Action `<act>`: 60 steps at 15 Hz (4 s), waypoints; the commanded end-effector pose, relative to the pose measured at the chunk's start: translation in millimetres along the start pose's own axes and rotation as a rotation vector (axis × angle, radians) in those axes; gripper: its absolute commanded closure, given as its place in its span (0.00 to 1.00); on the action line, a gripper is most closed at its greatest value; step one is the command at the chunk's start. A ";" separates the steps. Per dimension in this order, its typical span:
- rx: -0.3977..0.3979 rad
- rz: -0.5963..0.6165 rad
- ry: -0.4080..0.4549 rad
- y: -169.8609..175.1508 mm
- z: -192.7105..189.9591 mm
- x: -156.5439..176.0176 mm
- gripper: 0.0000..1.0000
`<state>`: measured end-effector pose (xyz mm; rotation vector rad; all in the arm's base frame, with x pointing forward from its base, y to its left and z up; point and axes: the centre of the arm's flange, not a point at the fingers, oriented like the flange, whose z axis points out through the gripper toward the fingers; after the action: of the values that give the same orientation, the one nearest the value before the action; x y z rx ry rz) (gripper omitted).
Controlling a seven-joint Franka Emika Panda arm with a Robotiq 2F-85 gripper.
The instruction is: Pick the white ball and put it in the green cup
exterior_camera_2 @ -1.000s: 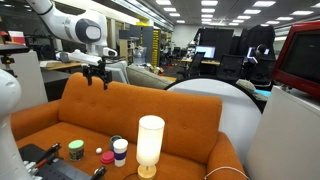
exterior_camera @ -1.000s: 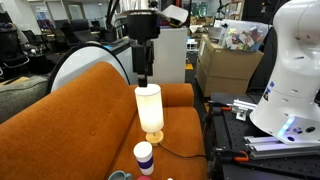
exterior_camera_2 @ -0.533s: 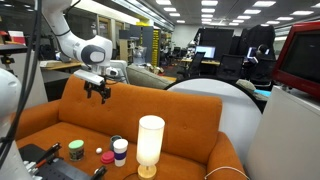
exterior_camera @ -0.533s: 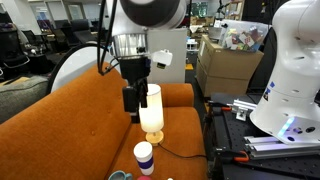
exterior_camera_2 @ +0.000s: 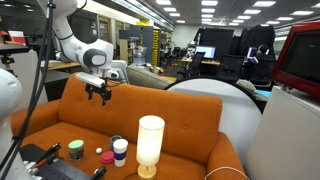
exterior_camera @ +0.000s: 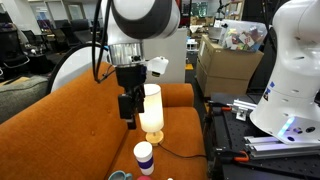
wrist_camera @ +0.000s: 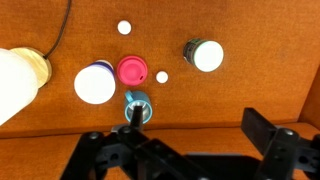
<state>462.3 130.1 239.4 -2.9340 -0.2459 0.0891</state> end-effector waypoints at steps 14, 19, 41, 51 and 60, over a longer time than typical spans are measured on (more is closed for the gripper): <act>0.071 0.100 -0.057 -13.2 131.4 13.4 0.00; 0.044 0.103 -0.075 -8.1 154.3 7.1 0.00; 0.216 0.316 -0.078 2.9 248.7 34.2 0.00; 0.199 0.443 -0.079 2.9 269.9 53.0 0.00; 0.154 0.663 -0.105 19.7 328.1 57.6 0.00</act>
<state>497.2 183.0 -88.5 -2.7282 0.6922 0.3375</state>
